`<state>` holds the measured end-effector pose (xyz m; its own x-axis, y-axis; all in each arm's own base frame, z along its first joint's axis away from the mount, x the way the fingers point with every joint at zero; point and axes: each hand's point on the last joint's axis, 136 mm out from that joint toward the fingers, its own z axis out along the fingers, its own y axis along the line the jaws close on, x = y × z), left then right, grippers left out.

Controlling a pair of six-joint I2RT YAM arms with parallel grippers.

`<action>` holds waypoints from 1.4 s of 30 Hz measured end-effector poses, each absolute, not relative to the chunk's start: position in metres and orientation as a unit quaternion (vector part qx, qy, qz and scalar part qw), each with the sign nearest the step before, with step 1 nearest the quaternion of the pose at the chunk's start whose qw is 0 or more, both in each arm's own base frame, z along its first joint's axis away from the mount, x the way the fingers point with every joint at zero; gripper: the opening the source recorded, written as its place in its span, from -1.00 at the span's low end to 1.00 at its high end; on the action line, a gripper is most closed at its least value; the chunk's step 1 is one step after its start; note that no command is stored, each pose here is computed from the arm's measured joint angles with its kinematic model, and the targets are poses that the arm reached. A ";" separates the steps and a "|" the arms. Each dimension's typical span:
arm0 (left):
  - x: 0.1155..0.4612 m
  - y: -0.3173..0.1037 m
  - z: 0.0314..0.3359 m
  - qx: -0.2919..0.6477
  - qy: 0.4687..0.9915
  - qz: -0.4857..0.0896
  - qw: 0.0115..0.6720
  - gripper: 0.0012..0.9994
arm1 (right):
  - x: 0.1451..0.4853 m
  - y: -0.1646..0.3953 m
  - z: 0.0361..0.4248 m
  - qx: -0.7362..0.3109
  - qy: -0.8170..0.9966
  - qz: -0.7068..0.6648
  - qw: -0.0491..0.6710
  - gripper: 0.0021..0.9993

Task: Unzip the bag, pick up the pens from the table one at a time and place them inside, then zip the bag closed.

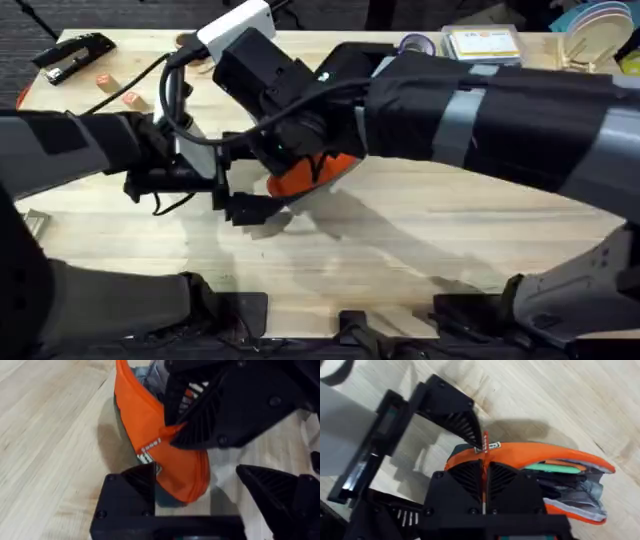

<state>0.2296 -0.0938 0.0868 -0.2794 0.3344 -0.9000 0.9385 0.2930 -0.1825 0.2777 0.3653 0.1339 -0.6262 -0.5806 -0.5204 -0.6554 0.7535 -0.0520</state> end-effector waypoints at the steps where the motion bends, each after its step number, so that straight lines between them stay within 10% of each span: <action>1: 0.231 -0.096 0.087 0.456 0.700 -0.385 0.393 0.99 | 0.278 0.365 0.134 -0.344 0.899 0.071 0.262 -0.94; 7: 0.232 -0.099 0.086 0.445 0.707 -0.393 0.384 0.86 | 0.277 0.364 0.134 -0.344 0.900 0.070 0.260 -0.94; 16: 0.234 -0.098 0.086 0.439 0.711 -0.394 0.383 -0.87 | 0.278 0.362 0.133 -0.343 0.900 0.067 0.259 -0.94; 42: 0.234 -0.098 0.087 0.437 0.711 -0.396 0.383 -0.92 | 0.354 0.267 0.126 -0.228 0.945 0.026 0.234 -0.94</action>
